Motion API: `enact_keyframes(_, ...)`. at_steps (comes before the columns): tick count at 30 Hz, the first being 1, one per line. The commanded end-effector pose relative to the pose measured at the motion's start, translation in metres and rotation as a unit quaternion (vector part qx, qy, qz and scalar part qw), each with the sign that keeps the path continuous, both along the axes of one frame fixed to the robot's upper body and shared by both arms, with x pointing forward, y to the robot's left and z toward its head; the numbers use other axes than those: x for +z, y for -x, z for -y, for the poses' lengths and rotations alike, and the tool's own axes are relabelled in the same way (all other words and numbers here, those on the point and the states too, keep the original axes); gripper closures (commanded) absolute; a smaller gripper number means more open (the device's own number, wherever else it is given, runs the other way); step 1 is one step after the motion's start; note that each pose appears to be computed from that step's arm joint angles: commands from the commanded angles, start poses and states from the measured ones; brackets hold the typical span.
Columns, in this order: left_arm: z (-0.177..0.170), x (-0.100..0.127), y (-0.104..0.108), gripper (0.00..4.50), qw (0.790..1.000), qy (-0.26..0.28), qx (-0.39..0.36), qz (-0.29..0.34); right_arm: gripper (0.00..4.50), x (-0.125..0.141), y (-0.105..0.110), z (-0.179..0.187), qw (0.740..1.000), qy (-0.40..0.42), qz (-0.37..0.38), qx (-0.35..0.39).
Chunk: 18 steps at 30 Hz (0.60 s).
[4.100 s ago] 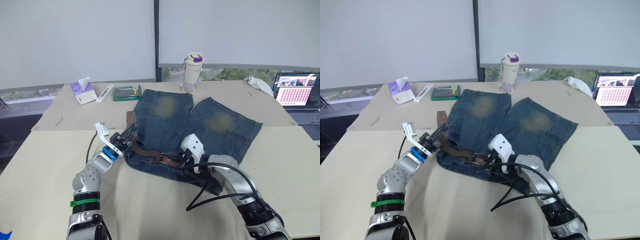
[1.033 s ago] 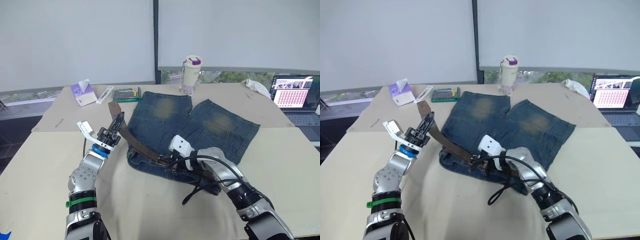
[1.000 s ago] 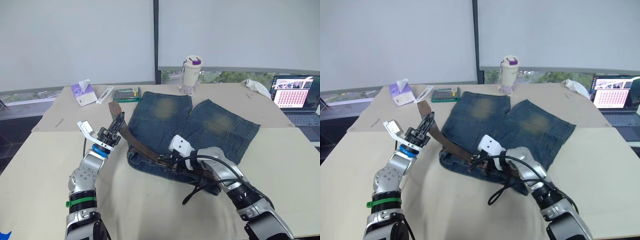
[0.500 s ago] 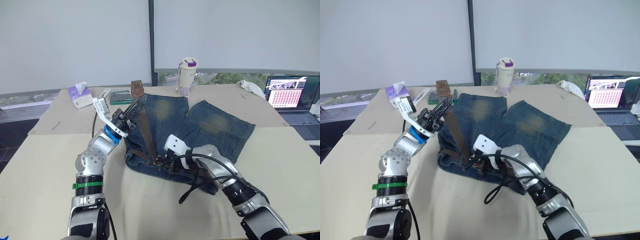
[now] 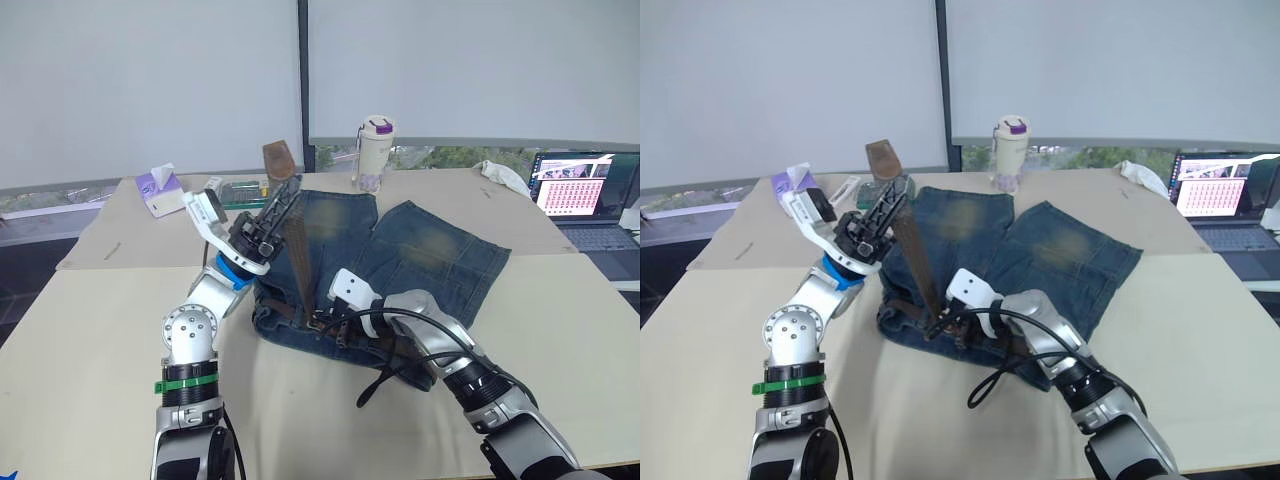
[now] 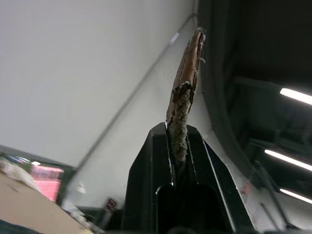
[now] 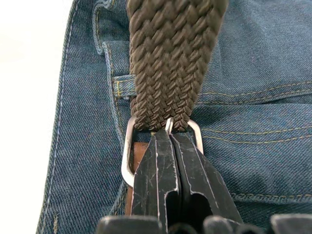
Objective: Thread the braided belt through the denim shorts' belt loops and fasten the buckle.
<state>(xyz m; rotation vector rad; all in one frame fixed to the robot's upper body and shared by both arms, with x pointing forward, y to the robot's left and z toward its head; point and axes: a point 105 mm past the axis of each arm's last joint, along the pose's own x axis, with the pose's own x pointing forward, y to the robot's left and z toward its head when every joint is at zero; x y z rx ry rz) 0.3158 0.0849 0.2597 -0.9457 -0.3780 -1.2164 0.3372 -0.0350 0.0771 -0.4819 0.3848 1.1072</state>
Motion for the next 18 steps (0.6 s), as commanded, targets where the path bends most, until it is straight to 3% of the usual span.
enact_keyframes(1, 0.011, 0.026, 0.026, 4.5, 0.997, 0.011, -0.036, 0.07, 4.48, -0.095, 0.024, 0.048, 0.978, 0.124, -0.142, -0.086)
enact_keyframes(5, 0.038, -0.006, 0.032, 4.5, 0.992, -0.09, -0.063, 0.058, 4.48, -0.093, 0.02, 0.048, 0.98, 0.101, -0.136, -0.106)
enact_keyframes(10, 0.059, -0.028, 0.059, 4.5, 0.977, -0.149, -0.134, 0.077, 4.48, -0.096, 0.025, 0.05, 0.979, 0.102, -0.141, -0.109)
enact_keyframes(15, 0.071, -0.039, 0.076, 4.5, 0.966, -0.171, -0.174, 0.082, 4.48, -0.097, 0.025, 0.049, 0.979, 0.1, -0.141, -0.111)
enact_keyframes(18, 0.07, -0.038, 0.064, 4.5, 0.974, -0.164, -0.138, 0.071, 4.48, -0.095, 0.024, 0.05, 0.979, 0.098, -0.139, -0.114)
